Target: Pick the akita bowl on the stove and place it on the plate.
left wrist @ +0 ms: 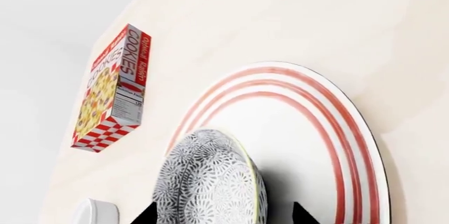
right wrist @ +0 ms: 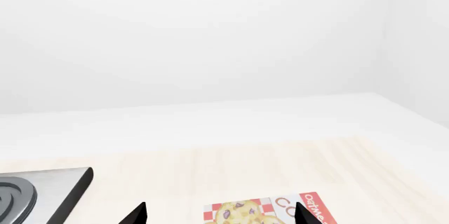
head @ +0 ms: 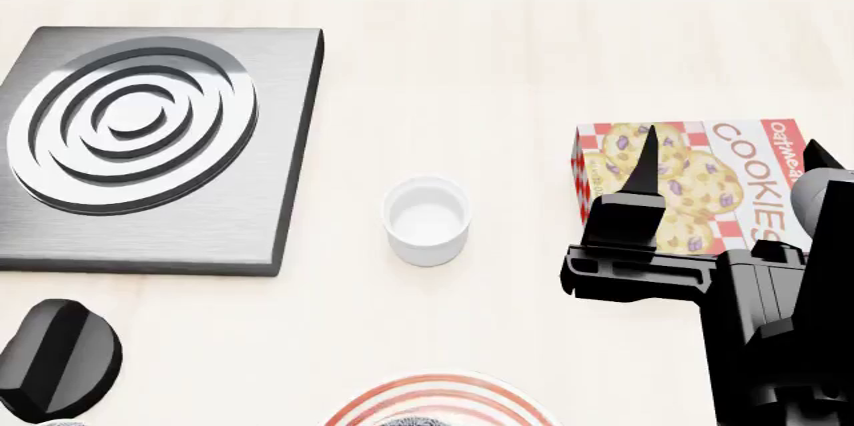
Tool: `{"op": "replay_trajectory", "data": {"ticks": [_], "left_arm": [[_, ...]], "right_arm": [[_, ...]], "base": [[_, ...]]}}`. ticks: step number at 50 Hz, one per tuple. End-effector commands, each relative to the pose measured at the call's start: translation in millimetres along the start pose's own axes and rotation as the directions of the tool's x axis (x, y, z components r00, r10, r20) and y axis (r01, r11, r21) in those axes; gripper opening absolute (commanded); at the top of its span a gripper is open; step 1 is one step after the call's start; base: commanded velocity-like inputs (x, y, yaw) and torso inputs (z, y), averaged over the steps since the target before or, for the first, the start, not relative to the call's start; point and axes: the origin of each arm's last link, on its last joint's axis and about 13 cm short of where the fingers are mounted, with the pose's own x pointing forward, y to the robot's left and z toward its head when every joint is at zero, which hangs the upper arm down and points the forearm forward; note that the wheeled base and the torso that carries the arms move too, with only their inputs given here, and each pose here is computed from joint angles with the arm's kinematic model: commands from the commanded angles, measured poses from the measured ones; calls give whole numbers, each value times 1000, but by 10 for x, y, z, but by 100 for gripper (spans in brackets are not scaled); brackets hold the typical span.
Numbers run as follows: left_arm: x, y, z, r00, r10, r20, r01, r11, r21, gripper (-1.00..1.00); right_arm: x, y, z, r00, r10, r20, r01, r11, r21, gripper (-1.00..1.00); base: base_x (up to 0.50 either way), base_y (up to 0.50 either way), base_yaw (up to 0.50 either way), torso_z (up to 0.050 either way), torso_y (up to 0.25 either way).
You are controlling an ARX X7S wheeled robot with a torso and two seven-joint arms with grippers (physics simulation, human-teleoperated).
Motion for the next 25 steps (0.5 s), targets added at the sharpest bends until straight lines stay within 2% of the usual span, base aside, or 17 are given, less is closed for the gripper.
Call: {"op": "replay_trajectory", "data": {"ticks": [1,18,25], "left_arm": [[-2,5,16,1000,15,2,-15,1000,8,100],[-27,-18,176,997,26,67,-26,1000,-4,100],[-80,65,259,992,67,104,-65,998,-19,100]], "right_arm": [[0,0,0,1000,0,0,0,1000,0,100],[0,0,0,1000,0,0,0,1000,0,100],[0,0,0,1000,0,0,0,1000,0,100]], "base": [[0,0,0,0,0],[0,0,0,0,0],[0,0,0,0,0]]}}
